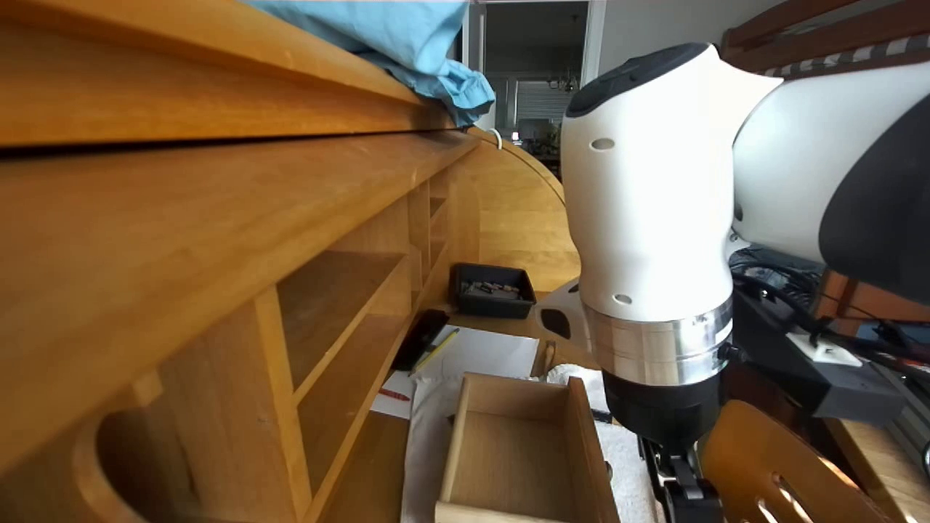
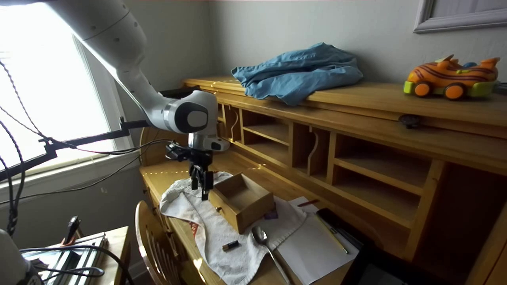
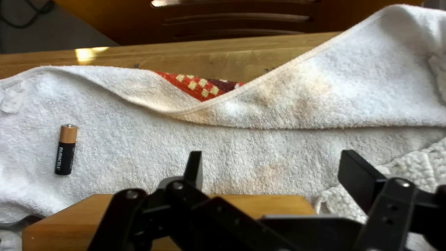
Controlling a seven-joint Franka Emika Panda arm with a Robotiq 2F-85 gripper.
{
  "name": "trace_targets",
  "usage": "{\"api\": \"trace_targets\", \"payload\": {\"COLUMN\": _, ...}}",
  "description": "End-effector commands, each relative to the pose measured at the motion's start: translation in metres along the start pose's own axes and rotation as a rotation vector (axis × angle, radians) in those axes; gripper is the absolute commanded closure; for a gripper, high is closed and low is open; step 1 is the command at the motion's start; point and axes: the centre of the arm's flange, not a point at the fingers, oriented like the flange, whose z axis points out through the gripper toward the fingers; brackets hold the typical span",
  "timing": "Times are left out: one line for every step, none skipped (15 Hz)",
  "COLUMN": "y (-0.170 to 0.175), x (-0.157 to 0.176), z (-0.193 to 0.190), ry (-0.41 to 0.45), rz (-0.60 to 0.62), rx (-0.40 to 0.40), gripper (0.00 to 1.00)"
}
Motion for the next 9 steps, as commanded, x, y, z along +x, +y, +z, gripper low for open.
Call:
{"api": "trace_targets", "payload": {"y": 0.006, "x": -0.017, "z": 0.005, "ry": 0.07, "rz": 0.007, "rx": -0.028, "gripper": 0.0}}
{"api": "trace_targets", "payload": {"y": 0.007, "x": -0.019, "z": 0.007, "ry": 0.078, "rz": 0.006, "rx": -0.031, "gripper": 0.0}}
{"api": "trace_targets", "payload": {"y": 0.009, "x": -0.021, "z": 0.01, "ry": 0.079, "rz": 0.008, "rx": -0.035, "gripper": 0.0}}
{"api": "trace_targets", "payload": {"y": 0.013, "x": -0.022, "z": 0.012, "ry": 0.086, "rz": 0.012, "rx": -0.033, "gripper": 0.0}}
{"api": "trace_targets", "payload": {"y": 0.014, "x": -0.023, "z": 0.013, "ry": 0.085, "rz": 0.023, "rx": -0.033, "gripper": 0.0}}
{"api": "trace_targets", "payload": {"y": 0.016, "x": -0.023, "z": 0.014, "ry": 0.091, "rz": 0.027, "rx": -0.033, "gripper": 0.0}}
{"api": "trace_targets", "payload": {"y": 0.018, "x": -0.025, "z": 0.016, "ry": 0.094, "rz": 0.031, "rx": -0.036, "gripper": 0.0}}
{"api": "trace_targets", "payload": {"y": 0.021, "x": -0.026, "z": 0.018, "ry": 0.095, "rz": 0.037, "rx": -0.04, "gripper": 0.0}}
{"api": "trace_targets", "payload": {"y": 0.024, "x": -0.028, "z": 0.02, "ry": 0.097, "rz": 0.046, "rx": -0.043, "gripper": 0.0}}
